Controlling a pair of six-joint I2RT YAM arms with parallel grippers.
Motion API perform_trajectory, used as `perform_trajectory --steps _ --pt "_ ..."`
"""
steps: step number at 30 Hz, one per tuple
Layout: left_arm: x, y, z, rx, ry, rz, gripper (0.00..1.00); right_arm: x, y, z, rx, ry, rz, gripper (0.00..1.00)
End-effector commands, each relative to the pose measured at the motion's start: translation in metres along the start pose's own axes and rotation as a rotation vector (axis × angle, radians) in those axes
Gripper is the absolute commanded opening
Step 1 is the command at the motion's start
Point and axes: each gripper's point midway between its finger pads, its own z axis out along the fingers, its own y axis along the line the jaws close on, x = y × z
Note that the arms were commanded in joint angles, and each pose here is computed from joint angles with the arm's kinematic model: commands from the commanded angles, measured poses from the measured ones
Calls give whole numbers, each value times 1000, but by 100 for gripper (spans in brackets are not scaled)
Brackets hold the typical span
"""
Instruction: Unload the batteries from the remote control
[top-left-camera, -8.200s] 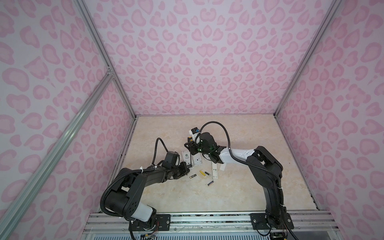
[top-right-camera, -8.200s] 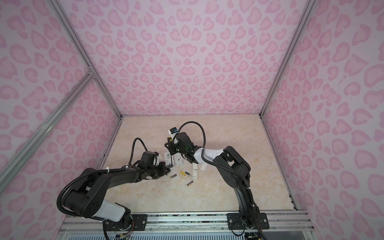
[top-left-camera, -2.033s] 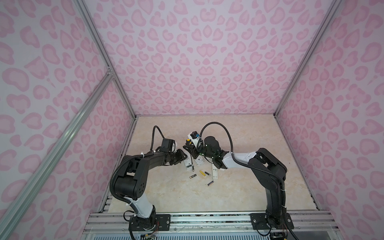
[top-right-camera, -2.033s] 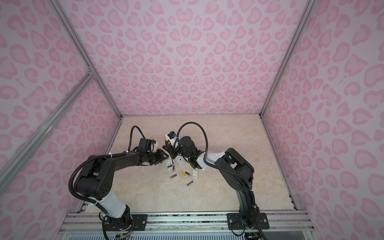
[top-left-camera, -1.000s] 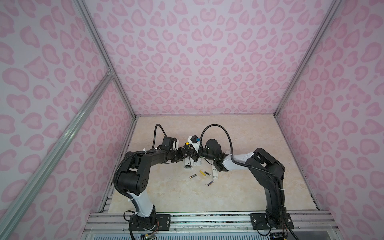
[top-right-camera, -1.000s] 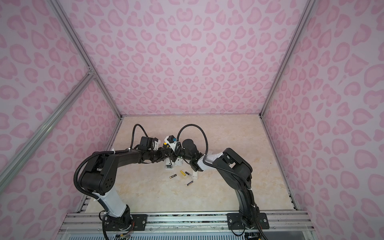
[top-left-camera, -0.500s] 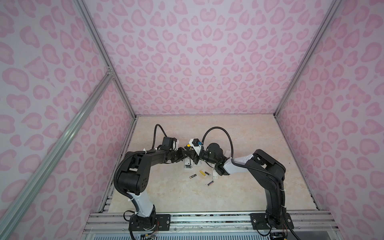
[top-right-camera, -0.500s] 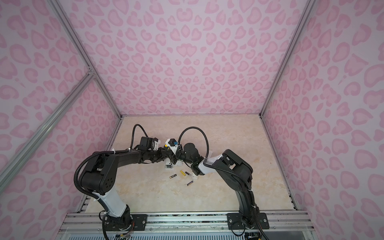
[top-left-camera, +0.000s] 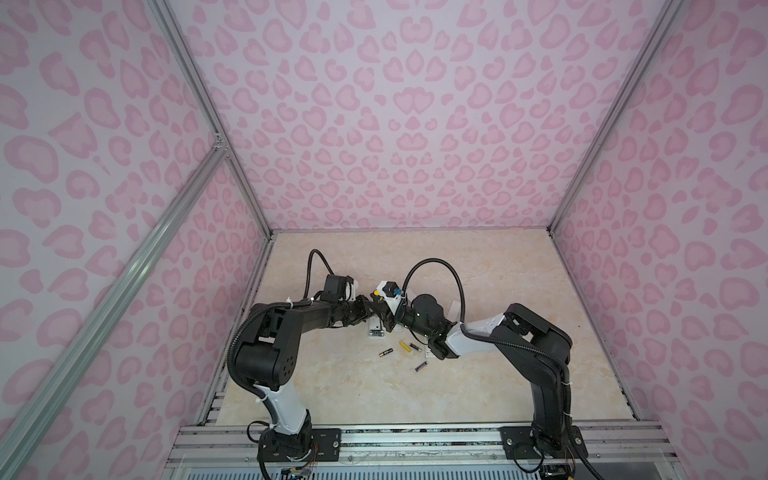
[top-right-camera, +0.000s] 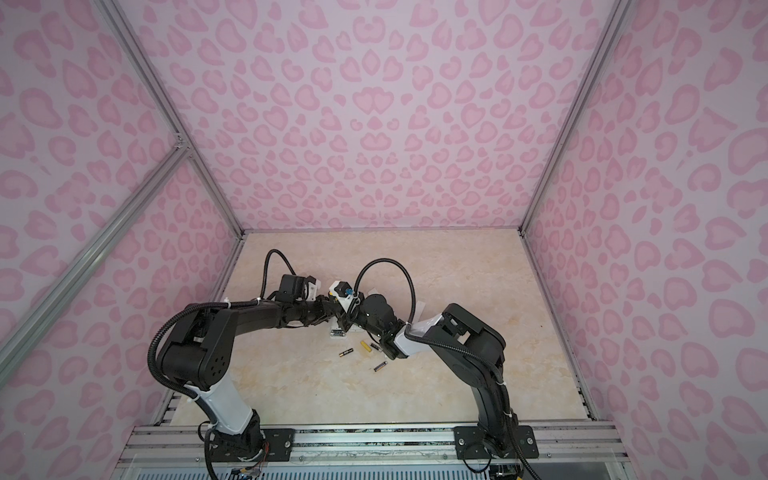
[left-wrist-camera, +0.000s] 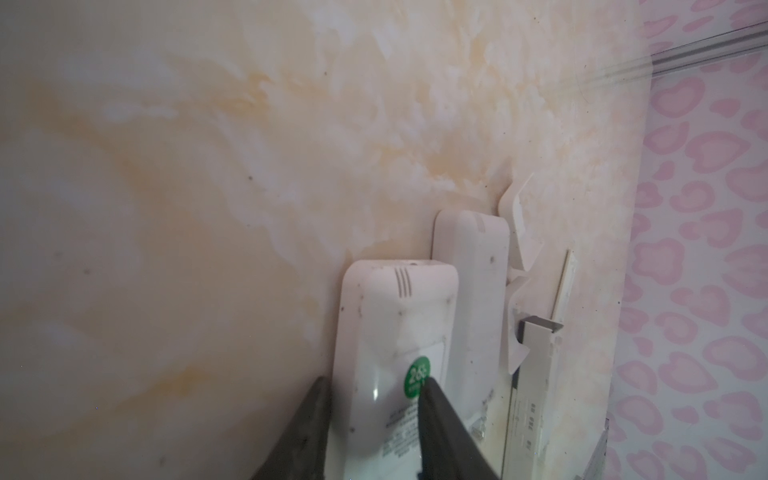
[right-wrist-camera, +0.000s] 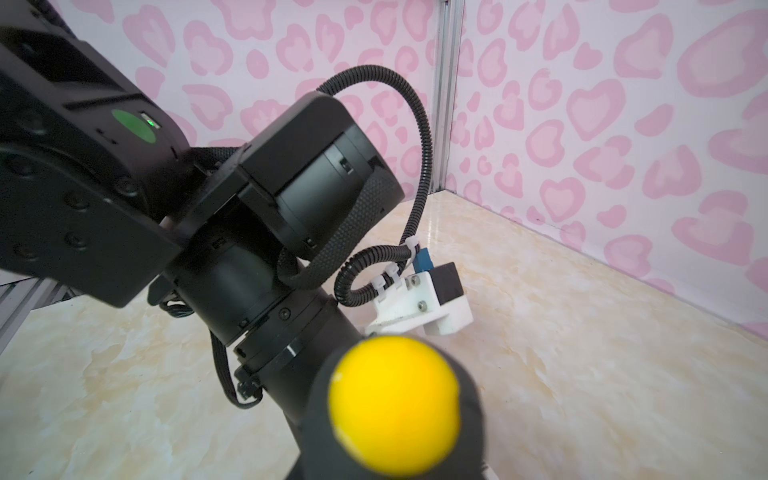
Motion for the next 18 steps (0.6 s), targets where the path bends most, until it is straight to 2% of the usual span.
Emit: perform_trajectory --steps 1,18 --pt "15 7 -2 -23 48 -32 39 11 -9 -3 74 36 -27 0" --pt "22 10 -3 -16 45 -54 38 23 24 -19 128 5 -36 0"
